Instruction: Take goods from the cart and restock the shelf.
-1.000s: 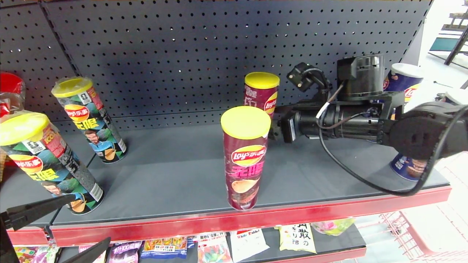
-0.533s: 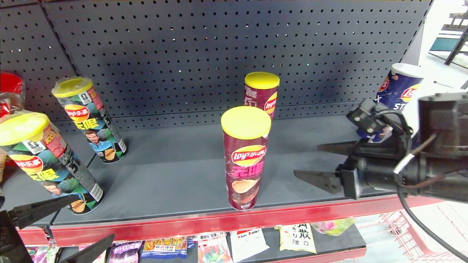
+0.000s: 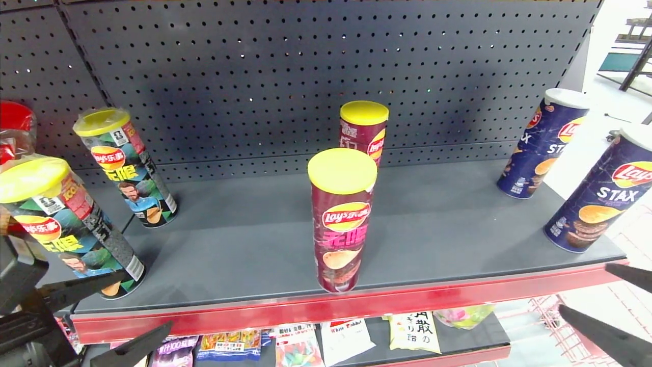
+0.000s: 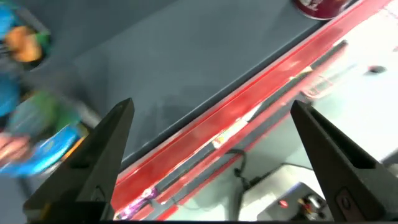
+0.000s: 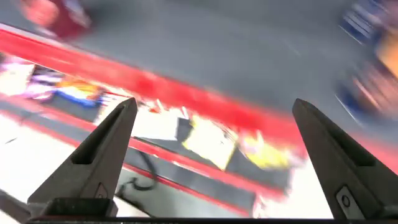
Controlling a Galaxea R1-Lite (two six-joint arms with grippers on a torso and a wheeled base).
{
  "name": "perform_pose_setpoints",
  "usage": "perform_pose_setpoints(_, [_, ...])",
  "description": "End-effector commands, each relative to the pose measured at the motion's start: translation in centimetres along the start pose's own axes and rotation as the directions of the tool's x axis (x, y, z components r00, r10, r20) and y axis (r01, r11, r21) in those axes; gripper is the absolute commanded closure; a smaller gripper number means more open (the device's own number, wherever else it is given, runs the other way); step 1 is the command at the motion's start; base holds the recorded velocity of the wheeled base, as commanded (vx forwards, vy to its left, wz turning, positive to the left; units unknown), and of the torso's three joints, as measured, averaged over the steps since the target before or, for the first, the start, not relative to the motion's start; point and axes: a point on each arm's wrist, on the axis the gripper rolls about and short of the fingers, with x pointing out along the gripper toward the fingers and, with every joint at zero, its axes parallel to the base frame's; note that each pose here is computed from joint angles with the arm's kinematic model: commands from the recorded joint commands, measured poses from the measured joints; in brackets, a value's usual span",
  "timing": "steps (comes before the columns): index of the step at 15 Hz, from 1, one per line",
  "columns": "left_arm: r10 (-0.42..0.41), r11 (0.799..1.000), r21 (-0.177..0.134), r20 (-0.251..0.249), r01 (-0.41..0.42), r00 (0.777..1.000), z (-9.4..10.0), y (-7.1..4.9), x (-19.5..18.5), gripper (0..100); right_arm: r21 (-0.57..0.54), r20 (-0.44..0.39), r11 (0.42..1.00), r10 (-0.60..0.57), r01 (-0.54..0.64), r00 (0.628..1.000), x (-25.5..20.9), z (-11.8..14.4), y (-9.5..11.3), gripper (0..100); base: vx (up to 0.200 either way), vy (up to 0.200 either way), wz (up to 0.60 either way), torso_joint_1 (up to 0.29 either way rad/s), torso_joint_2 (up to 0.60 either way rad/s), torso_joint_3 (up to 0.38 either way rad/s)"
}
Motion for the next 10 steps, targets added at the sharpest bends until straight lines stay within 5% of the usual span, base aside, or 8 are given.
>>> perform_pose_setpoints(1, [-0.051,0.998,-0.028,-0.060,0.049,0.997,0.7,0.7,2.3,0,0.069,0.056,0.959,-0.277,0.274,0.959,-6.4,-4.9,1.3,0,0.000,0.000,0.00,0.000,0.00,0.000])
perform_pose_setpoints(5, [-0.186,0.982,-0.021,-0.056,0.185,0.981,2.0,0.7,4.9,0,0.103,0.125,0.926,-0.373,0.362,0.919,-7.8,-8.5,2.7,0,0.000,0.000,0.00,0.000,0.00,0.000])
perform_pose_setpoints(10, [-0.271,0.962,0.001,-0.099,0.272,0.958,1.9,-0.1,9.0,0,0.109,0.070,0.893,-0.445,0.436,0.893,-6.6,-10.7,2.5,0,0.000,0.000,0.00,0.000,0.00,0.000])
